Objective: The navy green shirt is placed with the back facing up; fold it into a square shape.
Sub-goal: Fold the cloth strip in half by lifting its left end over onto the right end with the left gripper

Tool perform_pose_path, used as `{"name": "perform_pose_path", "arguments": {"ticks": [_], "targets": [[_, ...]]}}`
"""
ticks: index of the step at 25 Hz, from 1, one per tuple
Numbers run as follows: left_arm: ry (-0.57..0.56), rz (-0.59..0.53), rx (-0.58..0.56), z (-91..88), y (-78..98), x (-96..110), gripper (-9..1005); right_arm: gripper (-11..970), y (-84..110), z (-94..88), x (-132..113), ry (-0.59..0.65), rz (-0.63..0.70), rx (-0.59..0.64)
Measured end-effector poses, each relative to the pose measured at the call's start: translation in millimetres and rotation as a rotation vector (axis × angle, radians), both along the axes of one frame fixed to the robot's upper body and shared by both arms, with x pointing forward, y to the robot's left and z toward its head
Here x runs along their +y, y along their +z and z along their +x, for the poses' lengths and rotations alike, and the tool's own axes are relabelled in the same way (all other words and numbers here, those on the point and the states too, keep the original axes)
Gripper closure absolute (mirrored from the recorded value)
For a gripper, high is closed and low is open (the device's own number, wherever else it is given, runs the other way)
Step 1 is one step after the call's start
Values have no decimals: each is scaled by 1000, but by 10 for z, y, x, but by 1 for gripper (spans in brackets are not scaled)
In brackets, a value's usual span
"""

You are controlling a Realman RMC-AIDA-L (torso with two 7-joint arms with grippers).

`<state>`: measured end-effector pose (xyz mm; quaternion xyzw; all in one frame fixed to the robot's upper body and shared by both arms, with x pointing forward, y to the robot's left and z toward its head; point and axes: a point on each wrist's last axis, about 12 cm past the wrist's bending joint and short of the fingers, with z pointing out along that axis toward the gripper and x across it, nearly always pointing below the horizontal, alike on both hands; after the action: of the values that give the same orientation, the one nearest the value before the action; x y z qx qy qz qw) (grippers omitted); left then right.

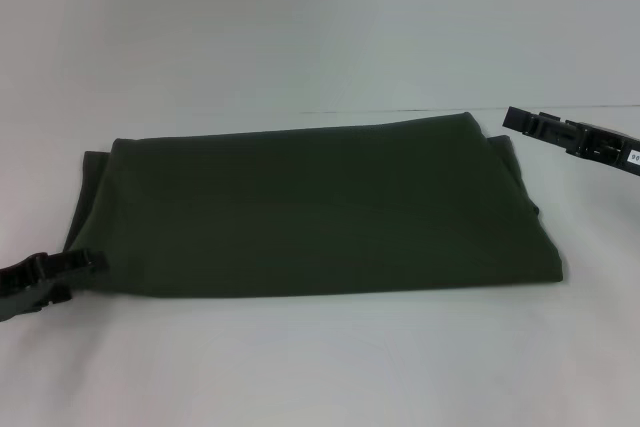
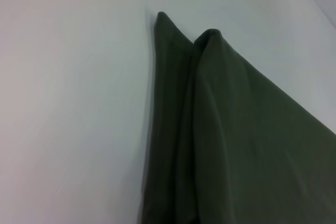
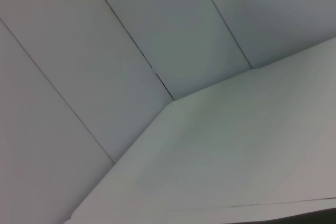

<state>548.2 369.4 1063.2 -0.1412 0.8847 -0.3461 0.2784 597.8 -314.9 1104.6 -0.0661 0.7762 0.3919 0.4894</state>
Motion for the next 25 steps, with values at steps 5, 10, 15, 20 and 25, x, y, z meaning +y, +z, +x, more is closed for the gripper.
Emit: {"name": "perform_pose_path", "arguments": {"ticks": [5,10,15,20,25], "targets": [[9,6,-1,7,-8,7,149,104,1,1,1,0,-1,-1],[22,24,-3,26,-10,33,150,104,0,0,5,1,0,-2],[21,43,1,50,-23,18,150,105,2,0,8,2,2,-4],[24,51,-6,73,-11,19,148,105,6,1,14,1,8,-8],[18,57,-31,146,34,-21,149,104,6,0,12,-1,9,-9]]}}
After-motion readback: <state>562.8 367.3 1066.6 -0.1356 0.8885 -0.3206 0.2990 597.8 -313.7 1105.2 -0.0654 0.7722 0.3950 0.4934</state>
